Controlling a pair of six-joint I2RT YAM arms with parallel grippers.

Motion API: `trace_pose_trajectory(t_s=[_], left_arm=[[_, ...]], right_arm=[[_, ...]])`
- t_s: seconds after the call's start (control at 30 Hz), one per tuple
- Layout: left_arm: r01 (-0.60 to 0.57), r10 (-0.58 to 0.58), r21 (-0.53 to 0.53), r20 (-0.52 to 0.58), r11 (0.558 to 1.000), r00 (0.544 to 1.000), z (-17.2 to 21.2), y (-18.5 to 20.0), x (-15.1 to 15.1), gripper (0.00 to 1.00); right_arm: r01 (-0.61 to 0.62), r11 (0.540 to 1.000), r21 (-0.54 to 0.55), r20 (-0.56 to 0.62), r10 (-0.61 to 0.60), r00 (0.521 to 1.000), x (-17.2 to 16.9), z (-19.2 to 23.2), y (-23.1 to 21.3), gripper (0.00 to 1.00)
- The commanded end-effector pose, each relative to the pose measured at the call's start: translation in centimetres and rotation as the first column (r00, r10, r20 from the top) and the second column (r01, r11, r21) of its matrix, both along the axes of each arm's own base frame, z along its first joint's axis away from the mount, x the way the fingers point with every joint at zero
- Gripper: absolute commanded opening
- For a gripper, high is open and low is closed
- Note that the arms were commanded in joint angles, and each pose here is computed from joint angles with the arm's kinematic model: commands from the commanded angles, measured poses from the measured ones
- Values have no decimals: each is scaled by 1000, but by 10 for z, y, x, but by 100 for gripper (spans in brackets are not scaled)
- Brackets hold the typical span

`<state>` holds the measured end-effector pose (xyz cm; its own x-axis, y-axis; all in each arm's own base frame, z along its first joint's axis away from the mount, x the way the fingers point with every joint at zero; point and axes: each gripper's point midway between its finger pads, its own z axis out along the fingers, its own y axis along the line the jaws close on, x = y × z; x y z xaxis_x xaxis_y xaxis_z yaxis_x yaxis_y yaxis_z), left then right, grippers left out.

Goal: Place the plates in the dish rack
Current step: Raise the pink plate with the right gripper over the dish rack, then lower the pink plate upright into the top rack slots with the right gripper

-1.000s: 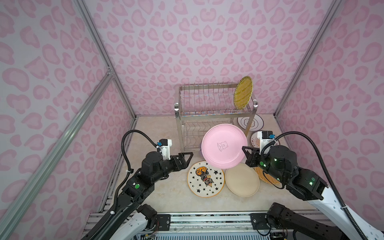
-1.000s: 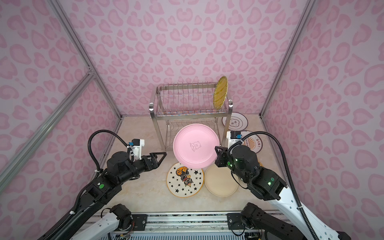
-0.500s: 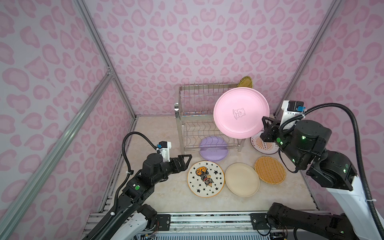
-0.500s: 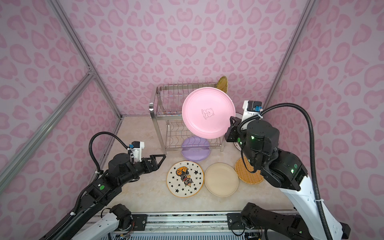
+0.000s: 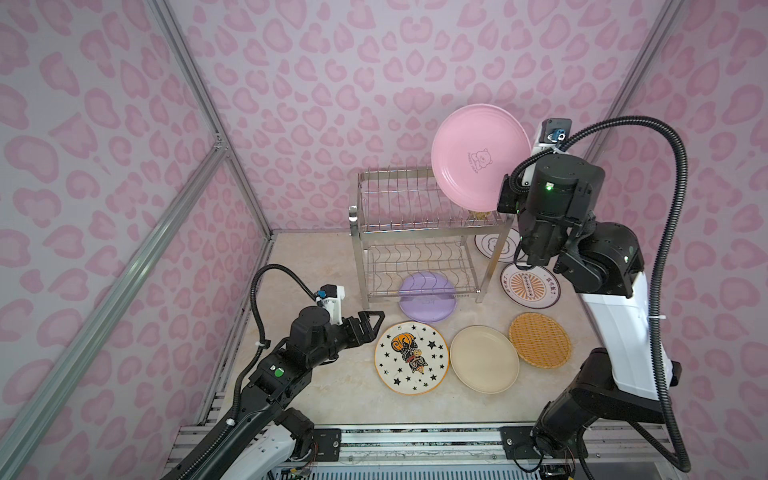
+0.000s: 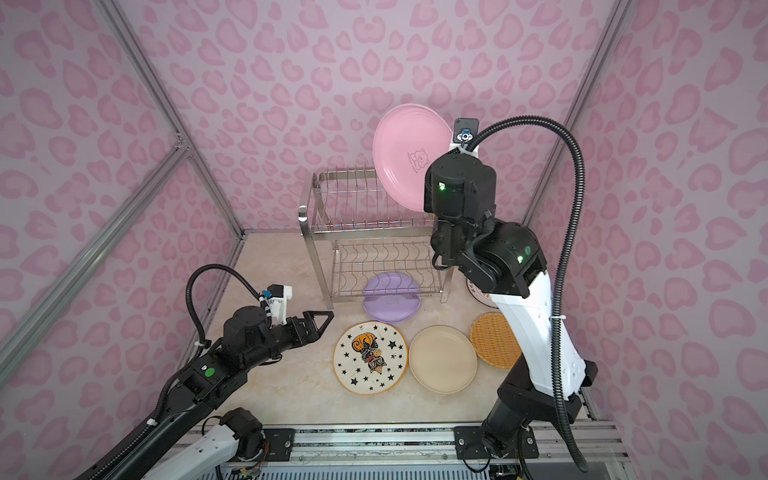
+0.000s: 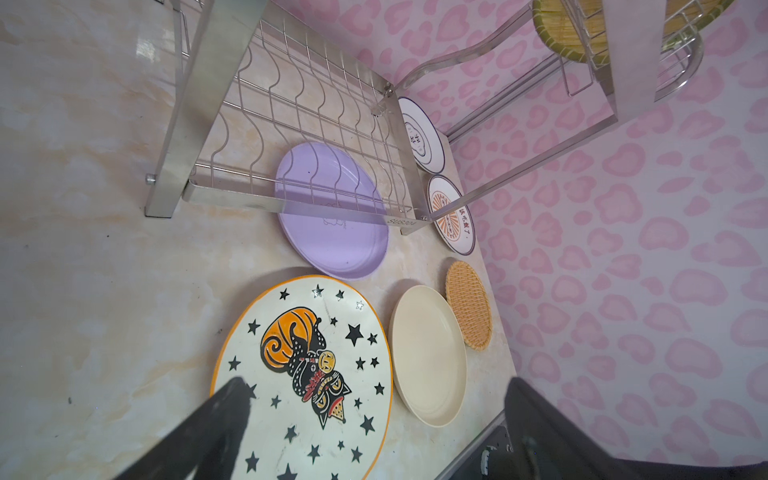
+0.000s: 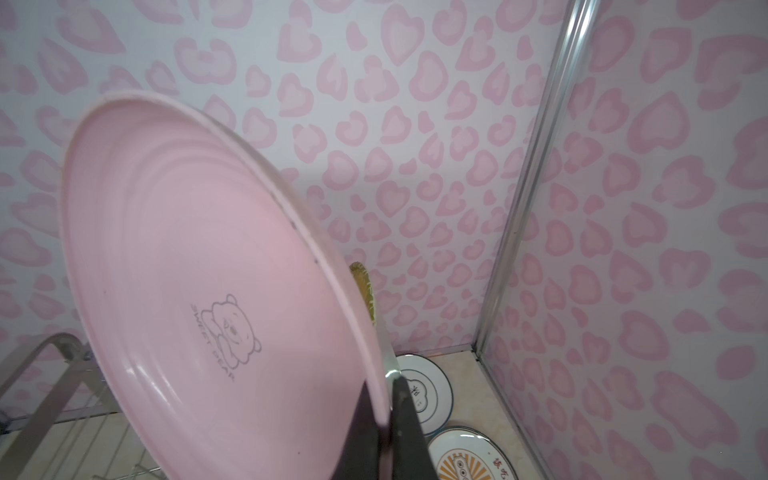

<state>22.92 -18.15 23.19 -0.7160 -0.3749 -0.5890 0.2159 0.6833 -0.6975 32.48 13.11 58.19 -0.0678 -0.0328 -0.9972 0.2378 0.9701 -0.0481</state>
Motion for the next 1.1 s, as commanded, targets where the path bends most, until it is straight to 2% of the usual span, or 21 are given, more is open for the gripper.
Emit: trace_pose_trajectory(t_s=[0.0, 0.17, 0.37, 0.67, 1.07], left_arm=[[6, -6, -14, -4, 1000, 1000, -2, -2, 0, 97], [11, -11, -13, -40, 1000, 999, -14, -5, 1, 97], [-1, -1, -26, -63, 1000, 998, -25, -5, 0, 97], [-33, 31, -15, -80, 999, 996, -38, 4, -5, 97], [-75, 73, -26, -76, 997, 994, -52, 12, -7, 97]], right_arm=[[203, 976, -74, 33, -201, 979, -4, 11, -21, 0], [382, 912, -151, 51, -379, 924, -1, 18, -12, 0], [457, 876, -153, -5, -463, 886, 18, 10, 1, 0], [508, 837, -204, -91, -533, 841, 52, -22, 11, 0], [532, 825, -191, -178, -562, 808, 51, -48, 9, 0]])
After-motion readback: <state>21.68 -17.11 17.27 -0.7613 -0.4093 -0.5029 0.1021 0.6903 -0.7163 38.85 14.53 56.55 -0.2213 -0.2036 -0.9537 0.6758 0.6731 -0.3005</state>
